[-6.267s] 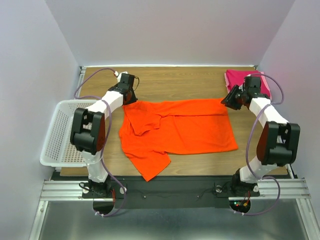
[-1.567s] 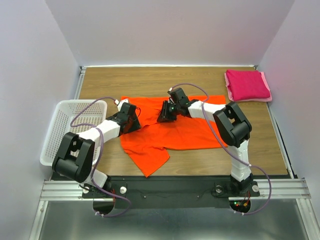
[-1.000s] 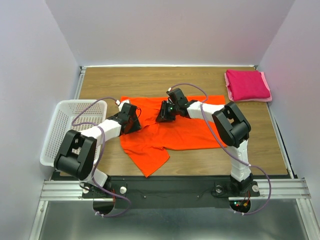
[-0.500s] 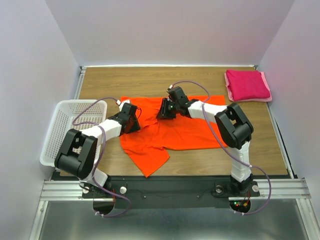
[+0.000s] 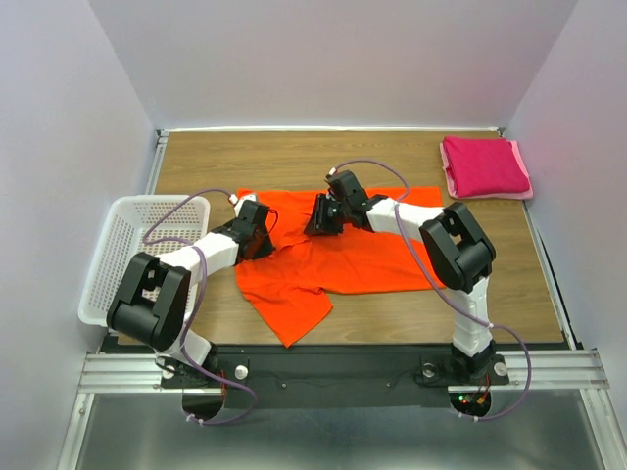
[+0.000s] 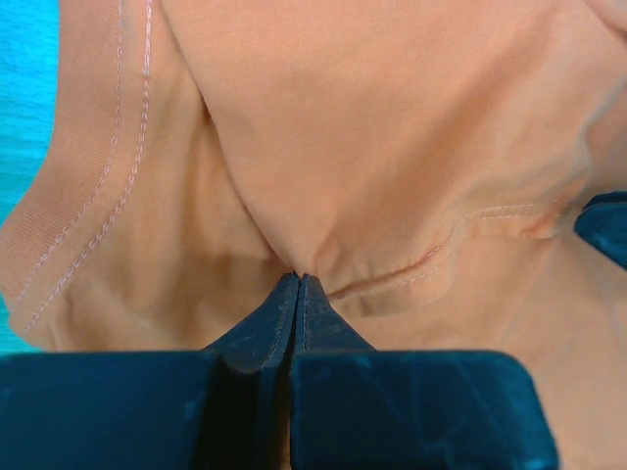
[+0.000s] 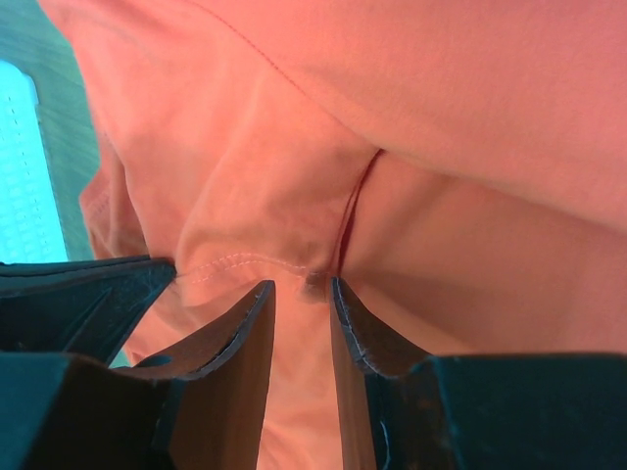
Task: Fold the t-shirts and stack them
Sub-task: Fold the tshirt
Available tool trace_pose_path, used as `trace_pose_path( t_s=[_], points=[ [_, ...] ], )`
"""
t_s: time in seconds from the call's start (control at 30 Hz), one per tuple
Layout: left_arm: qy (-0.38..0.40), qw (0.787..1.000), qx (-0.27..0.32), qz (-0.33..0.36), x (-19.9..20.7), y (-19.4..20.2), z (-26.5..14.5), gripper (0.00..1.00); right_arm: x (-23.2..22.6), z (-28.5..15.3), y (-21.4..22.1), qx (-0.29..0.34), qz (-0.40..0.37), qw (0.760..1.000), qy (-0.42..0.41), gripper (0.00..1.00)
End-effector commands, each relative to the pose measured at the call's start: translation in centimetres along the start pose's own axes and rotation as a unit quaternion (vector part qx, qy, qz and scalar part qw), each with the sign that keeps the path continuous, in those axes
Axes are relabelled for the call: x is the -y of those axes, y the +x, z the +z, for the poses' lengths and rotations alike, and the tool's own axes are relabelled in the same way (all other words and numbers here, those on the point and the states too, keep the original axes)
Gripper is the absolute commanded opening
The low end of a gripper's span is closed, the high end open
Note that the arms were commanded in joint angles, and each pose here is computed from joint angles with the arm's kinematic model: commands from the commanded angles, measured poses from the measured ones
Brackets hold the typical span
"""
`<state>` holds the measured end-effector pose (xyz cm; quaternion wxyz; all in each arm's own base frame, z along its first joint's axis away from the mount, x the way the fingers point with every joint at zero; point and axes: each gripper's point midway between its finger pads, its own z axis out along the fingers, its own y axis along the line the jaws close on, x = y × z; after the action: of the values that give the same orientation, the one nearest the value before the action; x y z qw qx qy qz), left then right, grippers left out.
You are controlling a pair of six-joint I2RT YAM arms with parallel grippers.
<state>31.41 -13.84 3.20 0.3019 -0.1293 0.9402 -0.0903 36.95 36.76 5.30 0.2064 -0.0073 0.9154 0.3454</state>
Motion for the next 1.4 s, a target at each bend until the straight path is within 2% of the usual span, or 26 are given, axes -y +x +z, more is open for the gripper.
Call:
trace_pose_path(
  t_s=[0.0,0.4,0.63,0.83,1.37],
  points=[
    [0.015,0.999,0.031,0.004,1.3,-2.3,-1.3,0.01,-1.9,0.3,-0.6,0.005,-0.011,1.000,-0.023,0.35],
    [0.015,0.999,0.028,0.008,1.3,-2.2,-1.2,0.00,-1.0,1.2,-0.1,-0.001,-0.003,1.000,-0.011,0.34],
    [0.011,0.999,0.030,0.013,1.1,-2.4,-1.3,0.00,-1.2,1.0,-0.5,0.007,-0.005,1.000,-0.009,0.12],
    [-0.018,0.999,0.039,0.033,0.2,-3.3,-2.0,0.00,-2.1,-0.3,-1.5,0.025,-0.018,0.999,-0.009,0.01],
    [-0.041,0.997,0.024,0.063,-0.6,-3.4,-2.7,0.00,-3.7,-3.5,-2.0,0.023,-0.025,0.999,-0.008,0.01]
  ],
)
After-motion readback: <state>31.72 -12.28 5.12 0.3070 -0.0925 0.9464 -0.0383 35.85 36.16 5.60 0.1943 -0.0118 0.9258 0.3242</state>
